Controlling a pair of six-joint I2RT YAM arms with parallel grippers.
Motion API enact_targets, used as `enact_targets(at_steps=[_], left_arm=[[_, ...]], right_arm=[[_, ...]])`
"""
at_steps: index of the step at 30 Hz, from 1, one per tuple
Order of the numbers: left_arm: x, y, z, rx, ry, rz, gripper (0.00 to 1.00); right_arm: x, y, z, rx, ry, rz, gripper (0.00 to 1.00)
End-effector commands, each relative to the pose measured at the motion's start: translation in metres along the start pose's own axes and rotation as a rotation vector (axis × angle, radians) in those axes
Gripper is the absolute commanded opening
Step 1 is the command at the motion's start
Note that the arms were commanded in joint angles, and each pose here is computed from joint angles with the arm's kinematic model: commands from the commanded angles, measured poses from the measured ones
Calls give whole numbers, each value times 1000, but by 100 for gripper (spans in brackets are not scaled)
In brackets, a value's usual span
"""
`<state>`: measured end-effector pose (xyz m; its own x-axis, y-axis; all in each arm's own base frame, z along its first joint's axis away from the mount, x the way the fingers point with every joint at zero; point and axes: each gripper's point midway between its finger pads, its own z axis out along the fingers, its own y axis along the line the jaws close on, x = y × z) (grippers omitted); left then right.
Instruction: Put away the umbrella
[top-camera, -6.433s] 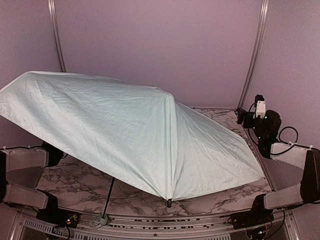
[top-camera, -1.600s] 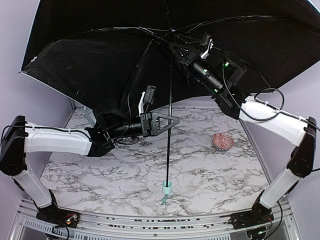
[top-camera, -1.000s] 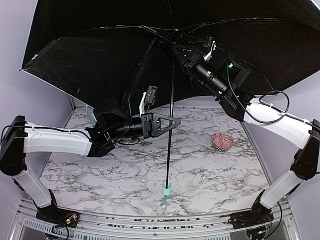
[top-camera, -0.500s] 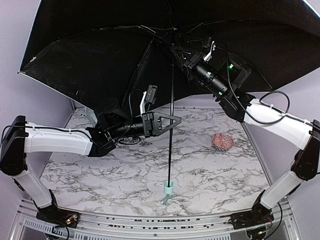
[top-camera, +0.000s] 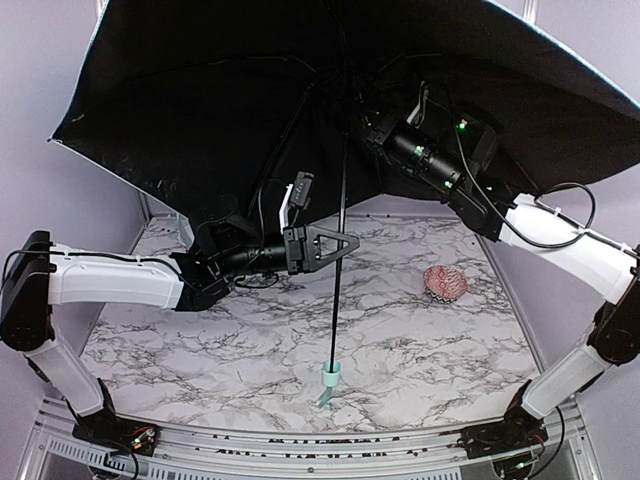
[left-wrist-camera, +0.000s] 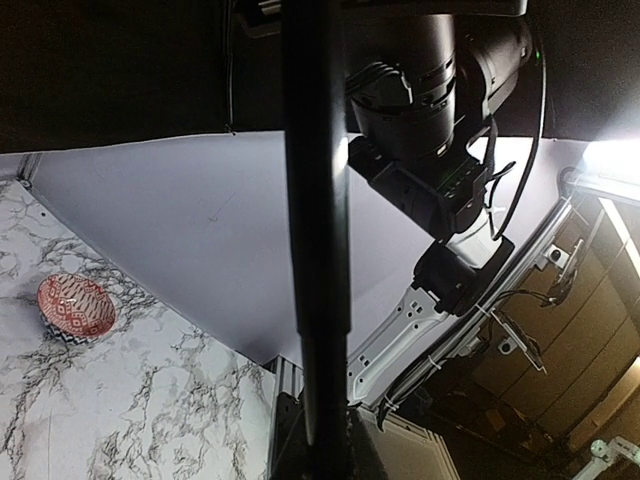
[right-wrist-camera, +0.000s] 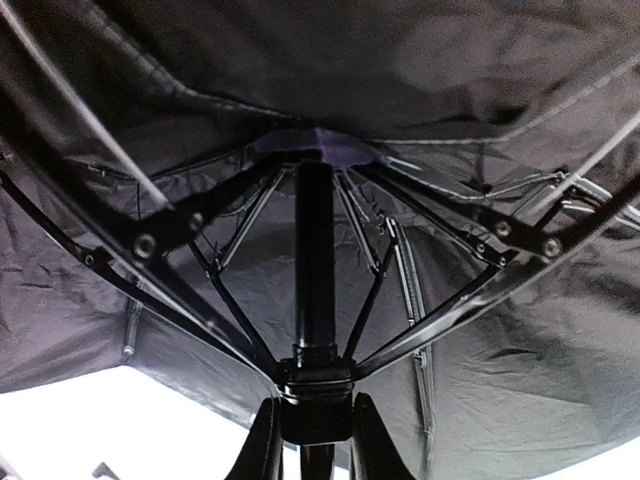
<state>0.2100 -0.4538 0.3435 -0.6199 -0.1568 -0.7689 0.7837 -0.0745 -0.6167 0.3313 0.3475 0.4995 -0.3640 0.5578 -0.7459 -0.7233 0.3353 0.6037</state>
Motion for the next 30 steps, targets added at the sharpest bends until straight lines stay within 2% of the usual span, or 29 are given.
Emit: enact_targets(at_steps=[1,5,10,13,17,20,24,30], left_arm=[[-59,-53,-10,87,-154,203,0],[-74,-42,-10,-11,-200,238,0],[-88,-27,-15,-155,-232,287,0],[-92,-26,-20,-188,-240,308,0],[-86,-13,-20,-237,-217,293,0],[-77,-3,-20,-271,-191,278,0],[-70,9,-22,-330,-171,285,0],[-58,18,-17,-367,-109,304,0]], right_arm=[[60,-31,-9,182,184,-144,1],[100,-33,-14,236,240,-241,4],[125,-35,-25,260,264,-273,5],[133,-41,-34,303,282,-288,10],[109,-39,-42,339,194,-308,24],[82,-31,-44,362,111,-344,30],[70,-25,-40,368,94,-375,42],[64,-16,-30,331,67,-384,46]])
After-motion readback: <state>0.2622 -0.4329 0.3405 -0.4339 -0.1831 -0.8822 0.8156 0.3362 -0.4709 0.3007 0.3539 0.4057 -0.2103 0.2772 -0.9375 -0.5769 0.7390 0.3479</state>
